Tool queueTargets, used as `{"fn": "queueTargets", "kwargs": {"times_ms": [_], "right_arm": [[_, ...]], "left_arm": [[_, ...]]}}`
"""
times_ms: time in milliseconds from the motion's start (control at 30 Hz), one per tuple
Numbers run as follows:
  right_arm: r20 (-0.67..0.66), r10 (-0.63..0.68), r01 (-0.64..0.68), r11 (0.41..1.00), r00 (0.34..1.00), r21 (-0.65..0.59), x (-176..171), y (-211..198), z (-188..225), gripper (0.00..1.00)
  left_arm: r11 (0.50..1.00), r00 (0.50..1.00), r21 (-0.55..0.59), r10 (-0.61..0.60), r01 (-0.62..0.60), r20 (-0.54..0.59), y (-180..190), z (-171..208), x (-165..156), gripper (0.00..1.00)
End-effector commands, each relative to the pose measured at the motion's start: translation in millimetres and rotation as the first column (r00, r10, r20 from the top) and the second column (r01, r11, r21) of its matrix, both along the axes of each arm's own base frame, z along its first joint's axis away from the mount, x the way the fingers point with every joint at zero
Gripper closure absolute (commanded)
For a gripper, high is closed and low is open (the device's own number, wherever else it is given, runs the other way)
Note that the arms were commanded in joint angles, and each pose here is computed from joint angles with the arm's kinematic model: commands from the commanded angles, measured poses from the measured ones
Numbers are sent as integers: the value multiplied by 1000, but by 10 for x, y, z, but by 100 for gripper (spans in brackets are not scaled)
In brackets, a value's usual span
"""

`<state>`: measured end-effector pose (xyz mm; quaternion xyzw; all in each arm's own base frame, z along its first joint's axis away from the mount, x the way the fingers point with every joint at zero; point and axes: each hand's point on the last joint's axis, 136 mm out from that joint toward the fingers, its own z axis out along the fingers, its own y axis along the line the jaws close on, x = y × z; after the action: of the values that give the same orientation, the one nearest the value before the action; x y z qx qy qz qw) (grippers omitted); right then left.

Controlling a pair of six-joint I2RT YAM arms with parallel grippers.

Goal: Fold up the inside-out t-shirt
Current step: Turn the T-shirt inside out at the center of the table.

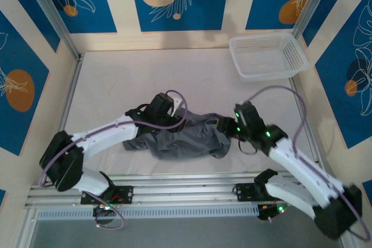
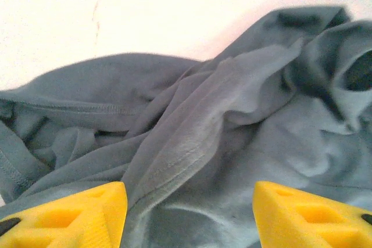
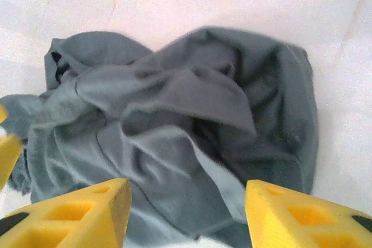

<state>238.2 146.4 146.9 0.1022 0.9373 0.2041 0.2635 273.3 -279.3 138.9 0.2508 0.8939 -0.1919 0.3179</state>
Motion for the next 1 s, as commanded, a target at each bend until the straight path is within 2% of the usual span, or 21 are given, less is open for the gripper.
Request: {"fn": "queueTargets", "kwargs": {"times_ms": [0, 167, 300, 433, 467, 633, 700, 767, 800, 900, 967], "right_arm": [[-33, 36, -40, 993, 999, -114, 197, -11, -43, 40], [-97, 65, -71, 995, 993, -65, 459, 76, -162, 33], [-133, 133, -136, 991, 982, -14, 482, 292, -214, 33], [-140, 162, -166, 986, 977, -21, 502, 405, -233, 33], [-148, 159, -165, 986, 976, -33, 513, 399, -259, 35], [-213, 98, -135, 976, 972, -169, 516, 212, -468, 64], [-217, 88, -128, 975, 972, -181, 496, 181, -497, 70], [-207, 86, -123, 977, 975, -177, 485, 172, -495, 73], [-198, 86, -122, 977, 976, -175, 485, 168, -484, 71], [-200, 96, -128, 979, 975, -156, 484, 202, -468, 44], [-214, 113, -145, 980, 970, -137, 486, 273, -462, 38]], "left_arm": [[989, 997, -137, -48, 56, 62, -103, 300, -109, 39], [988, 996, -150, -36, 47, 80, 22, 348, -212, 36], [992, 997, -124, -20, 30, 81, 88, 289, -212, 36], [992, 997, -119, -24, 33, 71, 56, 249, -195, 36], [992, 997, -119, -24, 33, 71, 49, 248, -190, 36], [993, 997, -117, -19, 27, 73, 56, 256, -180, 36], [994, 997, -108, -12, 20, 72, 78, 235, -177, 36], [994, 997, -107, -10, 18, 72, 80, 229, -178, 36], [994, 998, -105, -11, 18, 68, 80, 217, -179, 36], [994, 998, -107, -14, 20, 64, 63, 218, -174, 36], [994, 998, -110, -13, 20, 66, 50, 225, -163, 36]]}}
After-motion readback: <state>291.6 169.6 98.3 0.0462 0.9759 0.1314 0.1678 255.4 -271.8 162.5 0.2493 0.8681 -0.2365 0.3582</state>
